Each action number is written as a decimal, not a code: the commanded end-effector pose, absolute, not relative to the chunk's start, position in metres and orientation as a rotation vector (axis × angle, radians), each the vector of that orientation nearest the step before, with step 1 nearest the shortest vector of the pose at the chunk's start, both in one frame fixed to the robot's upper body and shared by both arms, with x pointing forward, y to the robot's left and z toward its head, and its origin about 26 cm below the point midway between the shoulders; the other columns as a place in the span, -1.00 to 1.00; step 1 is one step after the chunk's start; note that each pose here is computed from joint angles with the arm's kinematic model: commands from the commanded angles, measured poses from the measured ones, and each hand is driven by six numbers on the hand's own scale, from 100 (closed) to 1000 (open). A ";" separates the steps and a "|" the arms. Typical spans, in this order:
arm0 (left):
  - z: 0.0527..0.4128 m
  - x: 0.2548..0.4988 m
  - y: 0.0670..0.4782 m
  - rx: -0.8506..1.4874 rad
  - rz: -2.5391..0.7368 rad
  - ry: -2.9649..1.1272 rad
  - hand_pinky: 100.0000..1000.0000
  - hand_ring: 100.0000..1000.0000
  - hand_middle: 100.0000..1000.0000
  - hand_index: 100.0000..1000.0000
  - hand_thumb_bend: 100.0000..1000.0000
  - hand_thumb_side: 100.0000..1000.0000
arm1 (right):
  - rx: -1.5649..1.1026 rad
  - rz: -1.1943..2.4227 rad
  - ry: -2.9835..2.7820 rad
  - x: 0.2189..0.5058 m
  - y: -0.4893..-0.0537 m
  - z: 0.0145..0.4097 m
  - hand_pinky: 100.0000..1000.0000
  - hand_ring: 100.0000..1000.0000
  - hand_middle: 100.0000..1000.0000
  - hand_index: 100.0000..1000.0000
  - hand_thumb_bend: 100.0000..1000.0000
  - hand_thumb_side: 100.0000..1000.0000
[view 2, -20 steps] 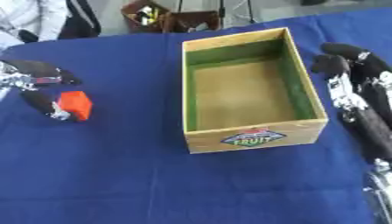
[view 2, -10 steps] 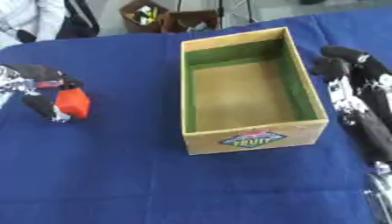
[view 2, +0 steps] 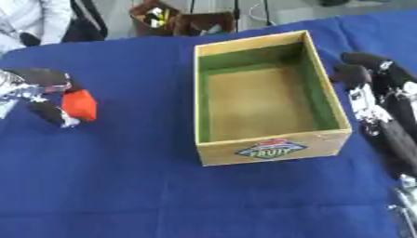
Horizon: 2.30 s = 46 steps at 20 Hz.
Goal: Pick up objects on the table and place them in the box.
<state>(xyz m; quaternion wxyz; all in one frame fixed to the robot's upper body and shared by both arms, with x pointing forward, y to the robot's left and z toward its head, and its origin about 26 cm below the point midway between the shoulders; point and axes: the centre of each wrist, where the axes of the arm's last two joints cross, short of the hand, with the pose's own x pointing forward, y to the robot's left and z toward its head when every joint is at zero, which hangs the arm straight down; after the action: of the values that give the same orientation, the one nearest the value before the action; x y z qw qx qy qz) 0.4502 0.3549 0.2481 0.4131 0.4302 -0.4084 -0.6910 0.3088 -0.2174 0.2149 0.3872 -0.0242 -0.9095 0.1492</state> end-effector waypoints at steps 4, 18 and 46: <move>0.269 0.446 0.359 1.220 -1.640 -1.150 -0.08 0.00 -0.28 0.24 -0.74 0.06 | -0.070 0.400 -2.333 0.306 -0.218 0.221 0.98 0.62 0.05 0.54 -1.00 0.10; 0.287 0.439 0.353 1.276 -1.482 -1.311 -0.37 -0.23 -0.49 -0.02 -1.00 -0.32 | -0.071 0.398 -2.315 0.305 -0.219 0.218 0.98 0.63 0.06 0.54 -1.00 0.08; 0.376 0.400 0.201 1.175 -1.695 -1.854 -0.48 -0.30 -0.55 -0.07 -1.00 -0.41 | -0.033 0.395 -2.324 0.305 -0.214 0.218 0.98 0.63 0.06 0.55 -1.00 0.05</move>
<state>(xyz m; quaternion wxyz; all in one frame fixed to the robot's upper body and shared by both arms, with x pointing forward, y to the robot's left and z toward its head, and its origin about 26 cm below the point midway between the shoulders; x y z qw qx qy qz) 0.4052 0.2063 0.3644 0.1993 0.4116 -0.6528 -0.6039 0.3078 -0.2166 0.2102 0.3980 -0.0201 -0.9042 0.1535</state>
